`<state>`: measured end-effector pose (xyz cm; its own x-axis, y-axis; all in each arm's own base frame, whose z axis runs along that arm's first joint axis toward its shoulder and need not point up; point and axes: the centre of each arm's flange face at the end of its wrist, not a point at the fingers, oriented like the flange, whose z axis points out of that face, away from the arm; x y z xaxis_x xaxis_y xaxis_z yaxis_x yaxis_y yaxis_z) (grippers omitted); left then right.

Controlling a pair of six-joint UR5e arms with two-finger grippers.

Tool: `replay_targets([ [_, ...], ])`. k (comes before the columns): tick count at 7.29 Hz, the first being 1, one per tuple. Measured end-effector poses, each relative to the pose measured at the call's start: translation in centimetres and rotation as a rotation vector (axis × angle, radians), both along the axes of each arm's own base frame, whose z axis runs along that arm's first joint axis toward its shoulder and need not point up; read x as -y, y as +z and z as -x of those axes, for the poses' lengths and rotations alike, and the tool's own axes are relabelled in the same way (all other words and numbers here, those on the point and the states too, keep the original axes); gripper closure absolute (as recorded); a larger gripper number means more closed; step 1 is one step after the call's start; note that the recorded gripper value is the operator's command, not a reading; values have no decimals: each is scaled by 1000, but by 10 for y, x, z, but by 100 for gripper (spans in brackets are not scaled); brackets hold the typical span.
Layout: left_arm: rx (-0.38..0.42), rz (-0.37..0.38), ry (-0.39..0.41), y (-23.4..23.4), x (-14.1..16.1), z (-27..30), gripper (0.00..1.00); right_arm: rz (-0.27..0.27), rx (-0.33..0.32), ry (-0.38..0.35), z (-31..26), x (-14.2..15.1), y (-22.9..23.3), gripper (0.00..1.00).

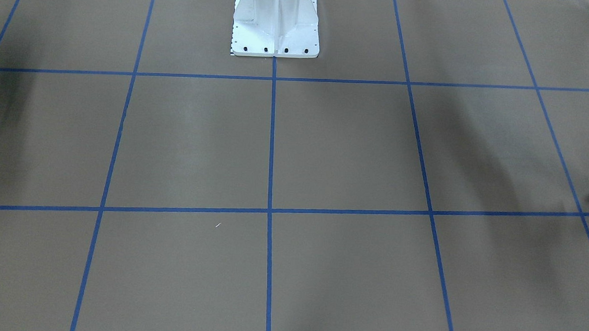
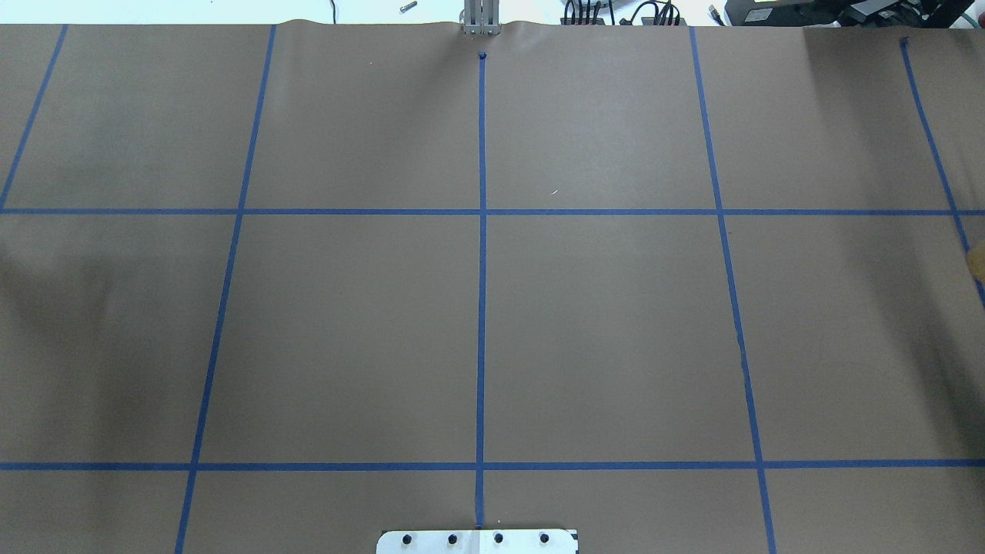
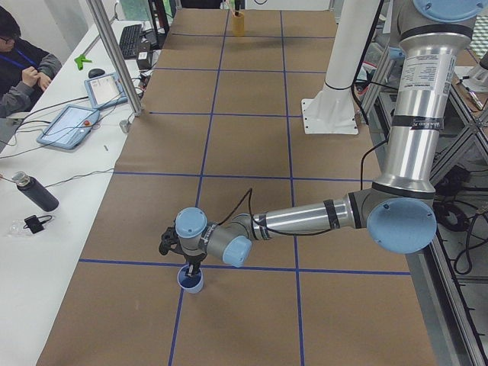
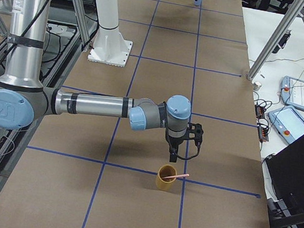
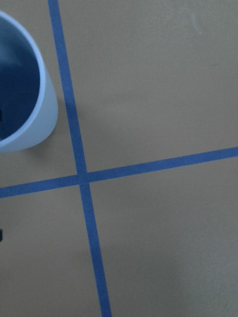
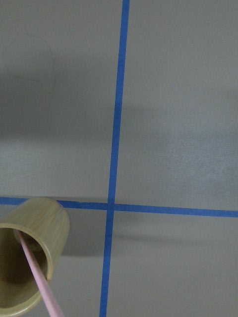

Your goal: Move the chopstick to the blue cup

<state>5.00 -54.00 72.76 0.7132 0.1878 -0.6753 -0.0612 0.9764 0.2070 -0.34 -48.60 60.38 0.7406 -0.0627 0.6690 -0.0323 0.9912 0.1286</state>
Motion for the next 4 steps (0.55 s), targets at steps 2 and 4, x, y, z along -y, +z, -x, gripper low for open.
replay_targets([
  [2, -19, -18, 7, -13, -2, 1, 100, 1, 0, 0, 0, 0, 0, 0],
  [4, -68, -10, 19, -61, -3, 3, 100, 1, 0, 0, 0, 0, 0, 0],
])
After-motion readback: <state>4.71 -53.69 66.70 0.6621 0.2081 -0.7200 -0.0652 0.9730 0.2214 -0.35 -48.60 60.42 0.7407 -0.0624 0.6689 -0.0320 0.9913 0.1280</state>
